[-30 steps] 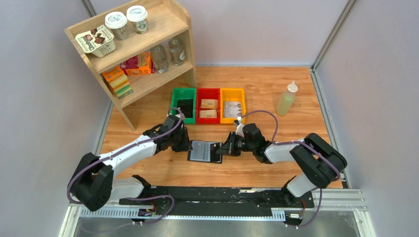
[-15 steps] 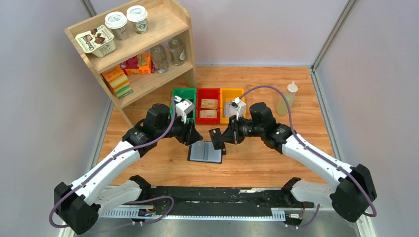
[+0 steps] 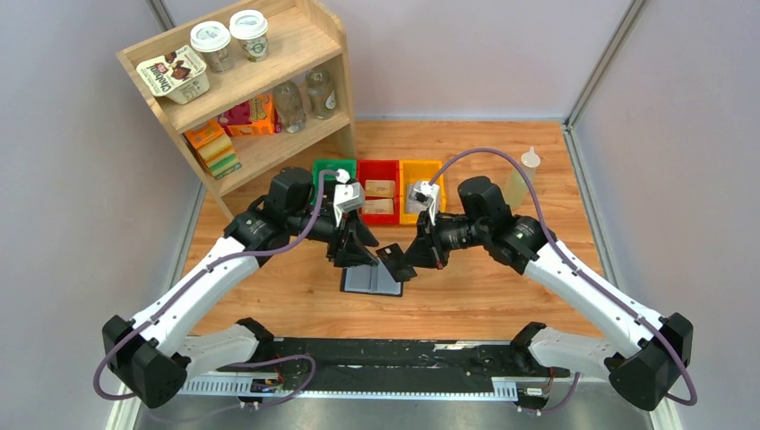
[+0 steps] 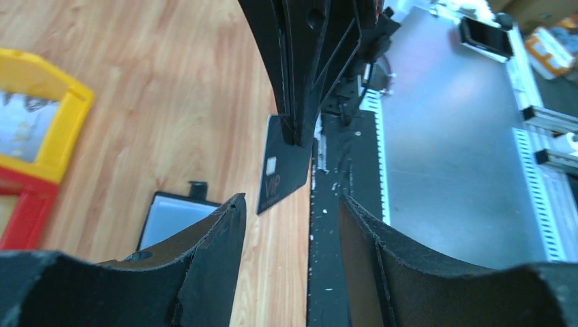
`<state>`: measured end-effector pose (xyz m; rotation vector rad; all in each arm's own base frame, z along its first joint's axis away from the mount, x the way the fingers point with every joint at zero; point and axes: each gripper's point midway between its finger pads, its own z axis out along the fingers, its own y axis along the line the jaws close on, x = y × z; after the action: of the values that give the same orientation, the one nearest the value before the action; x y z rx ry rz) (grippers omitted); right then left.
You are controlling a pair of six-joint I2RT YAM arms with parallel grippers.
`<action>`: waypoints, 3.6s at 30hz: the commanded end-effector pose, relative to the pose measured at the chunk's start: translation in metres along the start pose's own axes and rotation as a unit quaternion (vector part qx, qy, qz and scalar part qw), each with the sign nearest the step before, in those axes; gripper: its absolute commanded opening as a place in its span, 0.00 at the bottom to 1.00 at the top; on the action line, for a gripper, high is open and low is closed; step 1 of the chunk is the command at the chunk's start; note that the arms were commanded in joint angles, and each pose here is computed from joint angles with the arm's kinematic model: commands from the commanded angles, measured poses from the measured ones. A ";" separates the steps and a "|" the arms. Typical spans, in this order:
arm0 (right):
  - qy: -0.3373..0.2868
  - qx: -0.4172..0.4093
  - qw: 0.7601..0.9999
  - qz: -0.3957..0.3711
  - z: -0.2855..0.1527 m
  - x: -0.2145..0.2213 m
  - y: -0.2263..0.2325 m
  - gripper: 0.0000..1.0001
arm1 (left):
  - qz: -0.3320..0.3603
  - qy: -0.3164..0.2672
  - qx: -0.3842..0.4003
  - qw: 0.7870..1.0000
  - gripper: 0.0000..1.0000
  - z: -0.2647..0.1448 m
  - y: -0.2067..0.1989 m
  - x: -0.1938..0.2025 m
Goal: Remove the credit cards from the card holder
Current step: Place the credit card in the storage box, then remove the credit card from the card holder.
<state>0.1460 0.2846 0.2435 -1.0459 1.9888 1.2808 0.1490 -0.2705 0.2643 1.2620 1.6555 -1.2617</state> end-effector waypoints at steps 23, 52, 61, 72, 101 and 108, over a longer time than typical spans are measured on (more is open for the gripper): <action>-0.004 0.003 0.998 -0.055 0.002 -0.014 0.004 0.17 | -0.055 0.048 0.048 0.996 0.00 0.021 0.000 0.011; -0.175 0.183 0.957 0.142 -0.005 0.001 -0.066 0.67 | -0.268 -0.094 -0.544 0.789 0.00 -0.101 0.263 0.057; -0.174 0.180 0.958 0.143 -0.006 0.000 -0.064 0.66 | -0.322 -0.088 -0.522 0.785 0.01 -0.075 0.303 0.075; -0.174 0.168 0.955 0.170 0.002 0.003 -0.064 0.63 | -0.344 -0.050 -0.551 0.759 0.31 -0.081 0.311 0.096; 0.030 0.328 0.935 0.128 0.120 0.061 -0.102 0.66 | -0.471 -0.005 -0.377 0.797 0.47 -0.033 0.120 0.171; 0.110 0.366 0.918 0.108 0.120 0.110 -0.129 0.66 | -0.495 -0.015 -0.349 0.796 0.46 -0.019 0.118 0.176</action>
<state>0.1929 0.3446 0.0579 -0.5700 2.5062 0.5422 0.1971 -0.1791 0.0565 -0.1420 2.6206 -0.8351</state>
